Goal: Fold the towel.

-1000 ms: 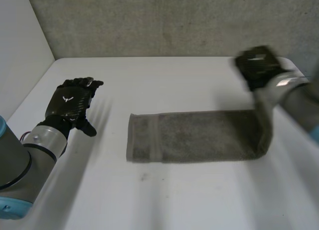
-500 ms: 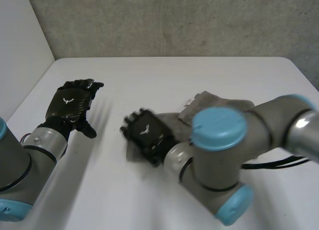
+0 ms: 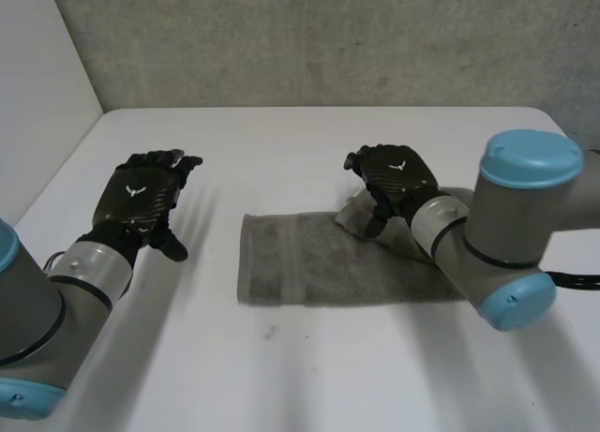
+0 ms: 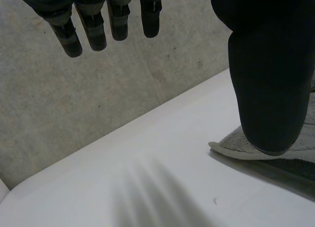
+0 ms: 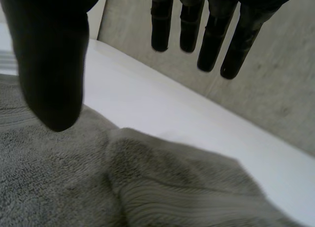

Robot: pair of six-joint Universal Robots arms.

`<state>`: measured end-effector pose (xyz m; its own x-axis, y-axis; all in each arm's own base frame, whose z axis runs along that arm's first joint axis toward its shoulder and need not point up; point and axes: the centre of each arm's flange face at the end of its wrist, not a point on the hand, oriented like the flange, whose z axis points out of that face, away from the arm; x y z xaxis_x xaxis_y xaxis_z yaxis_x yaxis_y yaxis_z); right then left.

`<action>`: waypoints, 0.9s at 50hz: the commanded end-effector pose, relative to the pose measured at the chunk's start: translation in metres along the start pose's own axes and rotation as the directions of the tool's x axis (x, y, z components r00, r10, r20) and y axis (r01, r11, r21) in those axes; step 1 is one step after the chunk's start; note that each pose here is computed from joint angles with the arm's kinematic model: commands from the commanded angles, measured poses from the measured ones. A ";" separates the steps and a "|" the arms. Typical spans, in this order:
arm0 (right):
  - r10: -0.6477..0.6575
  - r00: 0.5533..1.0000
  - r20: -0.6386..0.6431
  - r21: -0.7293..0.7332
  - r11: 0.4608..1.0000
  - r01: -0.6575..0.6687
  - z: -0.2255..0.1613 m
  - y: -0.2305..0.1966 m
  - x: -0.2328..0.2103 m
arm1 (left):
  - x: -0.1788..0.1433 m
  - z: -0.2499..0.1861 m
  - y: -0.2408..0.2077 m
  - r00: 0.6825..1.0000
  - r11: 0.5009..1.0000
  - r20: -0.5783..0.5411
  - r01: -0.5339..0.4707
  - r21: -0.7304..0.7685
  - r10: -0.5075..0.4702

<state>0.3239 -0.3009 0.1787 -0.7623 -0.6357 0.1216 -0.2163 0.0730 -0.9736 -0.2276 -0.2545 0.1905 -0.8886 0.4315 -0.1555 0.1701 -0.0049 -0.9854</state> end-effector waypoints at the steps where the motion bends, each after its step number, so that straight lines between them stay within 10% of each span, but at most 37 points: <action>1: 0.103 0.995 0.014 -0.060 0.993 -0.102 0.028 0.018 -0.003 | 0.001 0.000 0.001 1.000 1.000 -0.001 0.000 0.001 0.000; 32: 0.003 1.000 -0.016 -0.050 0.999 -0.004 0.064 0.023 -0.005 | 0.000 0.000 0.001 1.000 1.000 0.001 -0.001 0.002 0.001; 45: -0.156 0.941 0.300 0.094 0.987 0.134 0.001 -0.010 -0.123 | -0.001 0.000 -0.004 1.000 1.000 0.007 0.001 0.020 -0.001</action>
